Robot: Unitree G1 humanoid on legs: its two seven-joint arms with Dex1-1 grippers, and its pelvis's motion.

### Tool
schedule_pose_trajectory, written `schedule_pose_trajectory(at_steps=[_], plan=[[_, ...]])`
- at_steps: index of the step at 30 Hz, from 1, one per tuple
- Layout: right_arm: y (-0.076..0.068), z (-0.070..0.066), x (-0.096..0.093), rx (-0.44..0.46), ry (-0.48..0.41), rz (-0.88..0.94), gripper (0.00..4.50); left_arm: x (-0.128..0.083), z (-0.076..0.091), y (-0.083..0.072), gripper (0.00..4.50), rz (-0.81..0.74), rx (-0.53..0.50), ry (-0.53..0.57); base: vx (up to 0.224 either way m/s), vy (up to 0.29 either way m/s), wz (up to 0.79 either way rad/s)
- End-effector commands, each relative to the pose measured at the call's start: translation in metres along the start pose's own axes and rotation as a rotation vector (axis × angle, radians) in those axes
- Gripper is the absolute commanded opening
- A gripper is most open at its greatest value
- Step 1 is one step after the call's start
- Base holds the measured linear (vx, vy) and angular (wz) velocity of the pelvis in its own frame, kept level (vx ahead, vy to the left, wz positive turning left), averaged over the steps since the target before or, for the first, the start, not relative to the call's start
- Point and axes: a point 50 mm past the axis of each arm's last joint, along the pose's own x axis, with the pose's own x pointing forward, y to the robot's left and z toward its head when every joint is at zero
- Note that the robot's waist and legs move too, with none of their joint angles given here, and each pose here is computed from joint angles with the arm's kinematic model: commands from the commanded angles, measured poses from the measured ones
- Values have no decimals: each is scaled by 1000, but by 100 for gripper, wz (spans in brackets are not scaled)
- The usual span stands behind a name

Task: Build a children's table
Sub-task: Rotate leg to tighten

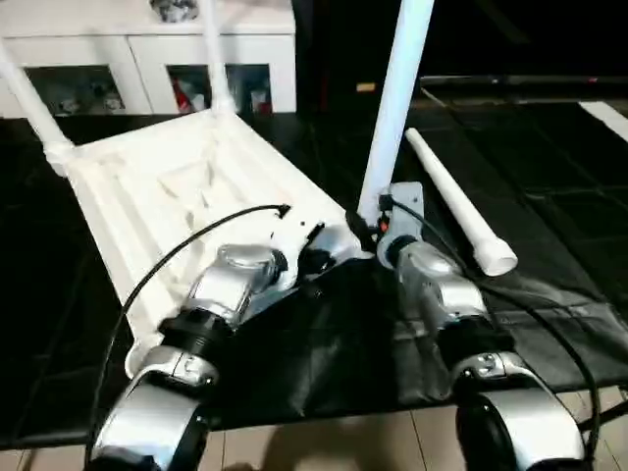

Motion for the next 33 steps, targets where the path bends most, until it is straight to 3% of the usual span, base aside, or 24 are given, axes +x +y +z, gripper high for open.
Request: schedule_pose_trajectory(at_steps=[1,6,7,9,13,17,22,23,26,28,29,33], plan=[[41,-28,4,80,102,154,338,2,37,-7,0,4,10,-160,0,0,0],[41,-21,5,63,54,175,371,0,30,-1,0,26,36,-128,0,0,0],[34,-17,1,-22,23,185,388,-4,25,5,0,11,77,-119,0,0,0],[27,-18,-3,-88,15,192,408,-6,22,7,0,-8,108,-113,0,0,0],[7,-16,-19,-131,-6,238,443,-14,11,8,0,-98,148,-76,0,0,0],[-13,-5,-37,-156,-48,332,443,-23,-1,8,0,-214,201,-25,0,0,0],[-26,6,-53,-209,-45,460,443,-34,-14,9,0,-336,263,31,0,0,0],[-30,9,-63,-277,6,584,443,-41,-20,10,0,-400,308,67,0,0,0],[-35,10,-73,-351,80,701,443,-51,-29,10,0,-496,363,120,0,0,0],[-35,10,-75,-362,98,726,443,-53,-30,10,0,-516,372,127,0,0,0],[-36,9,-79,-398,161,812,443,-58,-33,9,0,-569,396,155,0,0,0],[-37,6,-84,-423,258,937,443,-63,-35,7,0,-641,432,191,0,0,0]])
